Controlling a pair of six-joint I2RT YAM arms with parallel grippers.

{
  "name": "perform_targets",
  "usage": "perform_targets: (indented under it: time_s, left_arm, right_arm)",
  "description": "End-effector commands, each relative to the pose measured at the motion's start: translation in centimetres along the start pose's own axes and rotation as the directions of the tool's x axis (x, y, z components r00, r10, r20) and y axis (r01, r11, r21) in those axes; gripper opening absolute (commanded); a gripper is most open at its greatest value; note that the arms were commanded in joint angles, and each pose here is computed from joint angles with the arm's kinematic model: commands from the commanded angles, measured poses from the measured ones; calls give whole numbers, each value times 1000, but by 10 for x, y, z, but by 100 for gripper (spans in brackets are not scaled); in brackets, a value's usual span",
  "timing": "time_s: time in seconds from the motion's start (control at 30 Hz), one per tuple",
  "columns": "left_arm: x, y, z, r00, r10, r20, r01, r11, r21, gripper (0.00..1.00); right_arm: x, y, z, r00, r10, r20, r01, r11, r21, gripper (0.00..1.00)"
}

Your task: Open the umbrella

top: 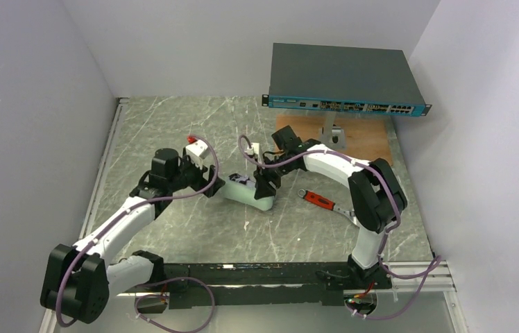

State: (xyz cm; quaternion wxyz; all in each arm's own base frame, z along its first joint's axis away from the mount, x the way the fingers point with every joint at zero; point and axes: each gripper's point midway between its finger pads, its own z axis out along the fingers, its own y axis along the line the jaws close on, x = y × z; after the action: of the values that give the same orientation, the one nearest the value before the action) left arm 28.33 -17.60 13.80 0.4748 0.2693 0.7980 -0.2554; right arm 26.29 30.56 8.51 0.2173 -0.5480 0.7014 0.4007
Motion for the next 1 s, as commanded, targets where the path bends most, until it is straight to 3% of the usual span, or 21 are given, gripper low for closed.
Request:
perform_targets:
  time_s: [0.0,0.17,0.33,0.5,0.67,0.77,0.97]
  left_arm:
    - [-33,6,3,999,-5,45,3,1000,28,86]
    - [-38,6,13,999,-22,35,19,997,73,75]
    - [-19,7,25,997,-55,-51,60,993,98,67]
    - [6,-2,23,992,-88,-94,100,986,132,65]
    - [30,-7,18,989,-74,-130,94,984,154,54]
    - [36,-4,17,985,-74,-157,95,987,130,54]
    - [15,18,9,991,-42,-125,48,998,45,66]
  right_arm:
    - [-18,26,-4,986,-169,11,170,983,-72,52]
    - [-15,42,3,968,-251,-13,247,961,-125,47]
    - [-7,38,7,968,-245,-52,239,965,-106,47]
    - [-13,5,3,970,-231,-73,238,965,109,46]
    - [-16,-21,3,966,-231,-114,254,922,291,45]
    - [-9,-24,11,962,-221,-159,260,918,300,51]
    - [3,-19,32,957,-201,-210,252,935,250,64]
